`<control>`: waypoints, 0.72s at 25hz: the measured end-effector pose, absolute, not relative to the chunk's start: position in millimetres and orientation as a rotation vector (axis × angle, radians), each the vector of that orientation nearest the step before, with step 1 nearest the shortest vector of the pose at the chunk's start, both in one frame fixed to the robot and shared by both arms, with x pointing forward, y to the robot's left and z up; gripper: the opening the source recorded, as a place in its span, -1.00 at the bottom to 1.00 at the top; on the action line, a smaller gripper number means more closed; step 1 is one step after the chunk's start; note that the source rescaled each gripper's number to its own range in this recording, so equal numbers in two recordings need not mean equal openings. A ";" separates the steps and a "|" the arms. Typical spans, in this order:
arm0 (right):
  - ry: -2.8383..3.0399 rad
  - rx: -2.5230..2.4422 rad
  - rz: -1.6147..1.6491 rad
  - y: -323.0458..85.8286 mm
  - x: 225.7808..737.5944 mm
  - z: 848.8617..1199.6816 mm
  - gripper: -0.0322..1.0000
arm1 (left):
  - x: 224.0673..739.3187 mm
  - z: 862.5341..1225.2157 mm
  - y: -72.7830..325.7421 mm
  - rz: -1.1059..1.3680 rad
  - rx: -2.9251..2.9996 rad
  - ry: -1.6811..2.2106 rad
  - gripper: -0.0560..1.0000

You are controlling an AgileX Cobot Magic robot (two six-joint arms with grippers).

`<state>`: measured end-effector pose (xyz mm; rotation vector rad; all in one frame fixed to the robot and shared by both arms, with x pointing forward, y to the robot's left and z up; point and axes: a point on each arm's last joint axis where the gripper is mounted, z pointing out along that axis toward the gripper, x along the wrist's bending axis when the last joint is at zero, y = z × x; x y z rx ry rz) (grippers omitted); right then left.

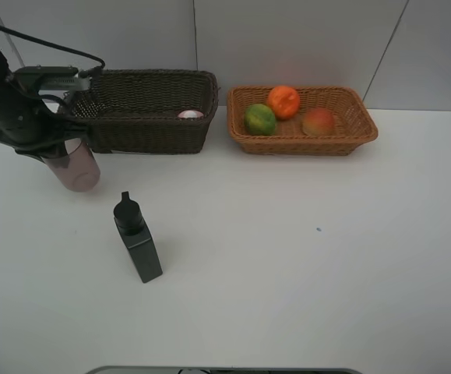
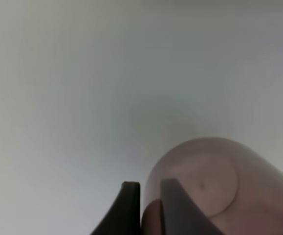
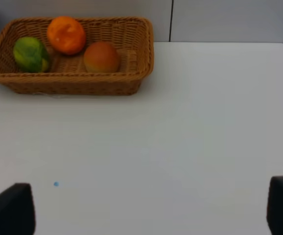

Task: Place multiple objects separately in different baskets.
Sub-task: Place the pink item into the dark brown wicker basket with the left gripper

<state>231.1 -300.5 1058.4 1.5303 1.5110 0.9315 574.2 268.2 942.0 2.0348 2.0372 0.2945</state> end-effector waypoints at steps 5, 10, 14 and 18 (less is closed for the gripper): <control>1.511 1.530 0.931 -300.5 231.1 1058.4 1.00 | 566.4 979.2 269.0 0.375 1.953 1.990 -0.89; 1.511 1.530 0.931 -300.5 231.1 1058.4 1.00 | 564.6 1017.0 268.8 0.464 1.880 1.914 -0.89; 1.511 1.530 0.931 -300.5 231.1 1058.4 1.00 | 577.5 1048.5 264.6 0.541 1.816 1.833 -0.89; 1.511 1.530 0.931 -300.5 231.1 1058.4 1.00 | 597.9 1063.7 263.7 0.616 1.791 1.777 -0.89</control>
